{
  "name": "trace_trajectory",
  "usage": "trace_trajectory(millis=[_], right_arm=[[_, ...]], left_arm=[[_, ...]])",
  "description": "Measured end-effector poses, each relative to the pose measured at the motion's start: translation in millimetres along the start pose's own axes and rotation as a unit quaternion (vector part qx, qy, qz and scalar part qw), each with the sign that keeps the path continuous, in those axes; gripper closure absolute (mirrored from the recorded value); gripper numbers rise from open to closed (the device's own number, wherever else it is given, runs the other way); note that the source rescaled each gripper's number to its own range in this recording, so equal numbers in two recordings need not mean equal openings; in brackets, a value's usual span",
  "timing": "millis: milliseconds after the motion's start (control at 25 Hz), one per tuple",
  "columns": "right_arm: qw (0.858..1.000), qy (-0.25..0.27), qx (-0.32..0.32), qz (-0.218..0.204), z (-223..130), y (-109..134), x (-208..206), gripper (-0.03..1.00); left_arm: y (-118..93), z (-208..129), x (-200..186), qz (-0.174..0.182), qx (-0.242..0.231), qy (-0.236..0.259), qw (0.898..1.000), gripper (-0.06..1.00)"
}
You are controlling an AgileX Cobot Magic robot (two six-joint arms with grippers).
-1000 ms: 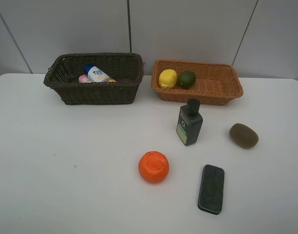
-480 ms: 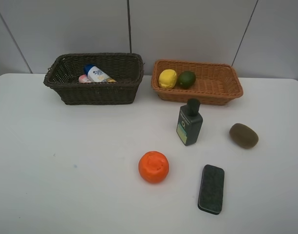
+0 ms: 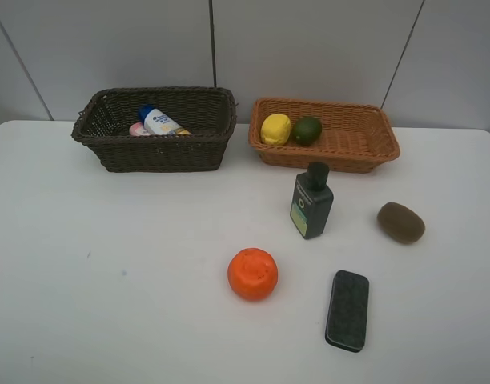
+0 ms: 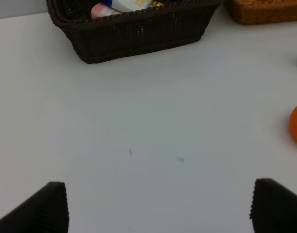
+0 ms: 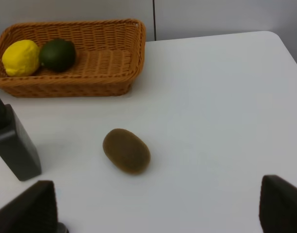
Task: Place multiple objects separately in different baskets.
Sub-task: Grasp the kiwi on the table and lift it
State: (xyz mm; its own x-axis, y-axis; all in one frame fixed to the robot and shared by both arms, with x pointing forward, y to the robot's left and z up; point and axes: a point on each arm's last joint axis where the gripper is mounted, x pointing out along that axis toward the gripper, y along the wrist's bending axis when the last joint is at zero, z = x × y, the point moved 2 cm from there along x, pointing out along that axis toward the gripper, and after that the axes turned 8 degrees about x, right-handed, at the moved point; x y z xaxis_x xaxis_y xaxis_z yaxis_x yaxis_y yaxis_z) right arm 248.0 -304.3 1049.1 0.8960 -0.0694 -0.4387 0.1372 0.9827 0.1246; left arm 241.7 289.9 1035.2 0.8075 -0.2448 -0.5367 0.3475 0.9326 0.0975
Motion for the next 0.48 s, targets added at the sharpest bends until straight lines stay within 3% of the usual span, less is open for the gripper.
trace_trajectory(millis=[320, 480], right_arm=[[1.0, 0.006, -0.002, -0.005, 0.9, -0.6, 2.0, -0.01], [0.997, 0.069, -0.007, -0.016, 11.2, 1.9, 22.5, -0.01]], left_arm=[[0.0, 0.0, 0.0, 0.0, 0.0, 0.0, 1.0, -0.03], [0.0, 0.0, 0.0, 0.0, 0.0, 0.0, 1.0, -0.03]])
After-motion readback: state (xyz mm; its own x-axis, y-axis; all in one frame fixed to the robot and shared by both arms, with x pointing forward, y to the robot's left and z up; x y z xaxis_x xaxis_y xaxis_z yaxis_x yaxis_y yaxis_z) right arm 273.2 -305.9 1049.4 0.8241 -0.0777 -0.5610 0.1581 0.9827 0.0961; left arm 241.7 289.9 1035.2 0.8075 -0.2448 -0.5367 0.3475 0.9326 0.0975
